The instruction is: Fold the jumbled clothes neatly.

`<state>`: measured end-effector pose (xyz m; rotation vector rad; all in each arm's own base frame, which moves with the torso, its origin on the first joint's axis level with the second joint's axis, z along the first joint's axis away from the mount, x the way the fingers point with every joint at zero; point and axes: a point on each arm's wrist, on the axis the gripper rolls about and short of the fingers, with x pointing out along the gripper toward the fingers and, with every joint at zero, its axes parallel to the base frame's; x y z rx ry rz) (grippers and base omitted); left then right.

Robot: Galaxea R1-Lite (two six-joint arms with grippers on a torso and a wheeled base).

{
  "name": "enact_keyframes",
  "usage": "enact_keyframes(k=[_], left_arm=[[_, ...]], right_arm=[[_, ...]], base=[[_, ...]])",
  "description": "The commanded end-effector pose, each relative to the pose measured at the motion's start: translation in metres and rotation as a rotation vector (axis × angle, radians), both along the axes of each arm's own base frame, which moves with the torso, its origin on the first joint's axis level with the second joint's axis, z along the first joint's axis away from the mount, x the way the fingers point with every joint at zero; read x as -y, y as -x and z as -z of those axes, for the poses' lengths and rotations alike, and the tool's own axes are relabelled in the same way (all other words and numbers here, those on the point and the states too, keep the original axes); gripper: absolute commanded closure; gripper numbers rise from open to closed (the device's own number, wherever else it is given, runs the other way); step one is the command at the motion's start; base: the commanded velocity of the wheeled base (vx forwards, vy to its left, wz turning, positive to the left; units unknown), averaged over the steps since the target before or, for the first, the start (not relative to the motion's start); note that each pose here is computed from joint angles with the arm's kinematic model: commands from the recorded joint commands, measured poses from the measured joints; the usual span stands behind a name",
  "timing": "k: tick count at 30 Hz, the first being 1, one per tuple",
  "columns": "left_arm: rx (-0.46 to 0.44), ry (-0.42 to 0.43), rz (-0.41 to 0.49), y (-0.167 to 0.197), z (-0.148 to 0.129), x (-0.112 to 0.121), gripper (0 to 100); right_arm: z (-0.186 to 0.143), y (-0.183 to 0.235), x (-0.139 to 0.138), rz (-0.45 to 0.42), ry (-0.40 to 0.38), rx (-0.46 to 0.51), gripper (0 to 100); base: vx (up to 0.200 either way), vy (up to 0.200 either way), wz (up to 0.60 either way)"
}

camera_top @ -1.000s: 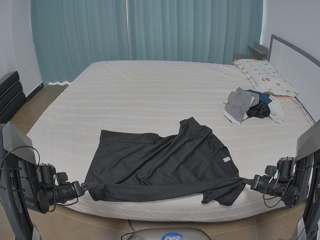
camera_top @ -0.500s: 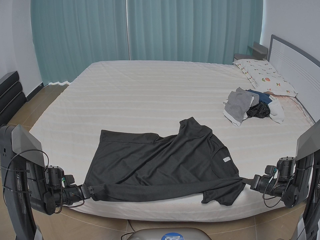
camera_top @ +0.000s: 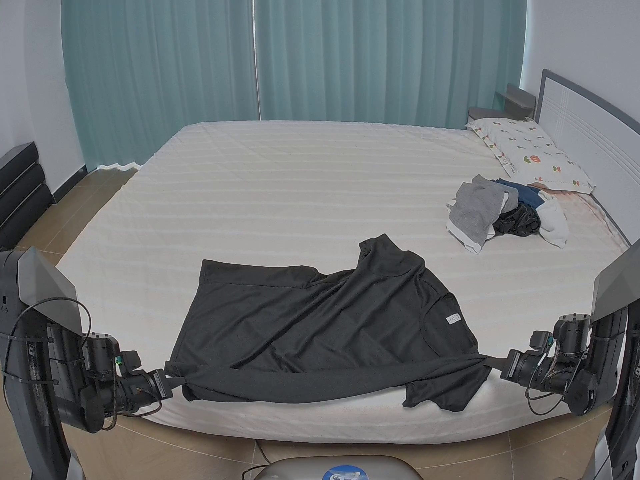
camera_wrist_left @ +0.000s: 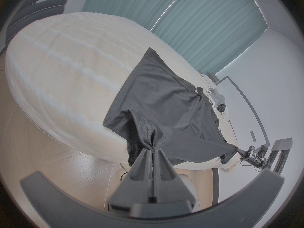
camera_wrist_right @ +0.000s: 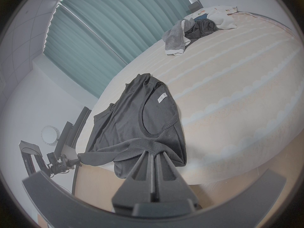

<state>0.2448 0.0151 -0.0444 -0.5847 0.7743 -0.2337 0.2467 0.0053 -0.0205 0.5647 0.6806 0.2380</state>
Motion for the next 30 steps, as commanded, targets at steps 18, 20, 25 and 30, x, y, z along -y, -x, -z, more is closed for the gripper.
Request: enact_keyframes(k=[18, 20, 25, 30], left_arm=[[0.181, 0.122, -0.120, 0.013, -0.065, -0.008, 100], [0.181, 0.173, -0.151, 0.011, -0.070, -0.009, 100], [0.161, 0.191, -0.150, 0.007, -0.066, -0.008, 100], [0.127, 0.120, -0.124, 0.010, -0.052, -0.008, 100]], right_arm=[[-0.009, -0.001, 0.000, 0.010, -0.015, 0.037, 100], [-0.010, -0.001, 0.000, 0.011, -0.016, 0.040, 100], [-0.013, -0.001, 0.000, 0.010, -0.017, 0.048, 100], [-0.015, 0.005, -0.003, 0.000, -0.015, 0.040, 100]], base=[[0.000, 0.000, 0.00], [0.000, 0.000, 0.00], [0.000, 0.000, 0.00], [0.000, 0.000, 0.00]])
